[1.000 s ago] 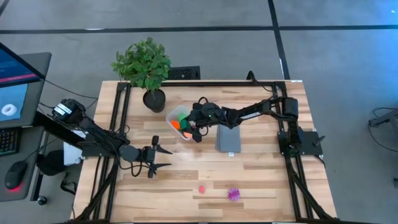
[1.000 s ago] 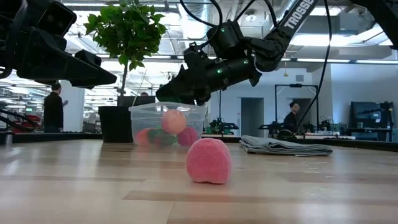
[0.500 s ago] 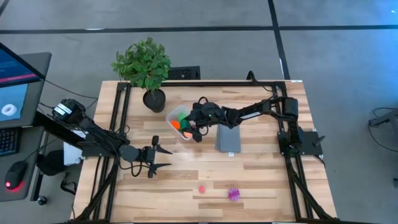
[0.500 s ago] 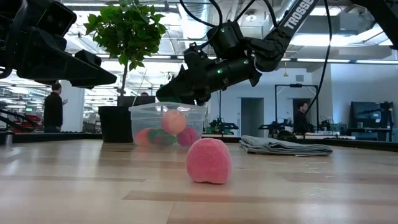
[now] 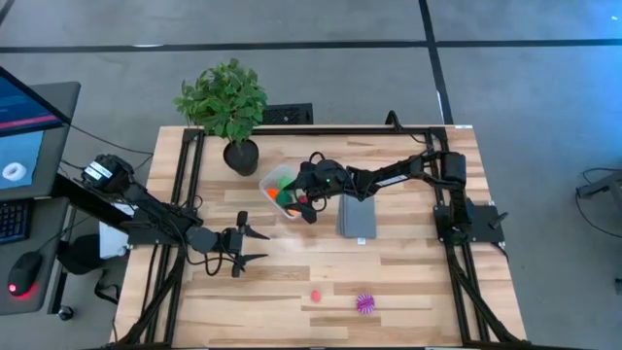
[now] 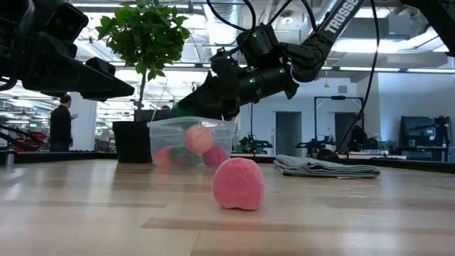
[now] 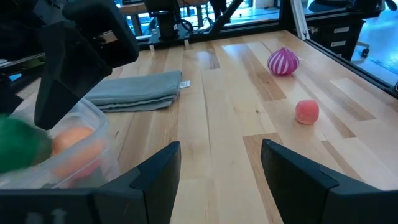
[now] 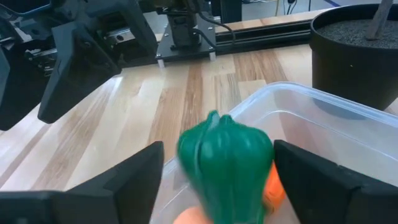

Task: Pick and placing Produce into tupperware
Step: Put the green bell pepper into the transparent bin, then put the purple onion into the transparent bin

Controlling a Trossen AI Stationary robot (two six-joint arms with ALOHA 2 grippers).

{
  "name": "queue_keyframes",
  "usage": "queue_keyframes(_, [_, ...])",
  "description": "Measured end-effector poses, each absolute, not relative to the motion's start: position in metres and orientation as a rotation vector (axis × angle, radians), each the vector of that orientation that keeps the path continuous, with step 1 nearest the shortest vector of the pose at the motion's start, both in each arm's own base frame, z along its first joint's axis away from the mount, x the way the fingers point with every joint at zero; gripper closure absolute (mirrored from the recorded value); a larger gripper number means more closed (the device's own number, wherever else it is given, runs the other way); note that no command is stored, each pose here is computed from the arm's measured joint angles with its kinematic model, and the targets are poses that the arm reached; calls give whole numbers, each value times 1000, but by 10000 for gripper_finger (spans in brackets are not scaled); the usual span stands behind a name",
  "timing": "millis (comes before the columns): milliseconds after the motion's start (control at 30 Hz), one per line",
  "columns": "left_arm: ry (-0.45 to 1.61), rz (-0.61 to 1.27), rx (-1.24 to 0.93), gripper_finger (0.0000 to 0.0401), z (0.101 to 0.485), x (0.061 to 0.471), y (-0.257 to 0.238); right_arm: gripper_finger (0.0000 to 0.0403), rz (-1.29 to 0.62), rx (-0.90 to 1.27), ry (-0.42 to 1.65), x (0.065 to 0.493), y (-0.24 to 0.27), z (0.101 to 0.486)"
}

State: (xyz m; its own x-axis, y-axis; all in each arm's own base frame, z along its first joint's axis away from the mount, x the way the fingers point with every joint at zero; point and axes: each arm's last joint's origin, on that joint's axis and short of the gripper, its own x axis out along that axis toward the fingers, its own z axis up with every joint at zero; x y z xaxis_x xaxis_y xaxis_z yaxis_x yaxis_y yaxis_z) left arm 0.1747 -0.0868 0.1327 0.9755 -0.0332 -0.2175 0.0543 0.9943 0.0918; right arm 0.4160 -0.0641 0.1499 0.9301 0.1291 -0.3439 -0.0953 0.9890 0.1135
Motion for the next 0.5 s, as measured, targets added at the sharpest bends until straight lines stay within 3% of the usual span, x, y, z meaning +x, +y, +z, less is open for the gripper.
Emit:
queue_keyframes(200, [217, -44, 97, 188, 133, 175, -87, 22, 115, 93, 351, 416, -64, 151])
queue_keyframes(500, [218, -43, 87, 188, 133, 175, -87, 26, 143, 26, 370, 406, -56, 182])
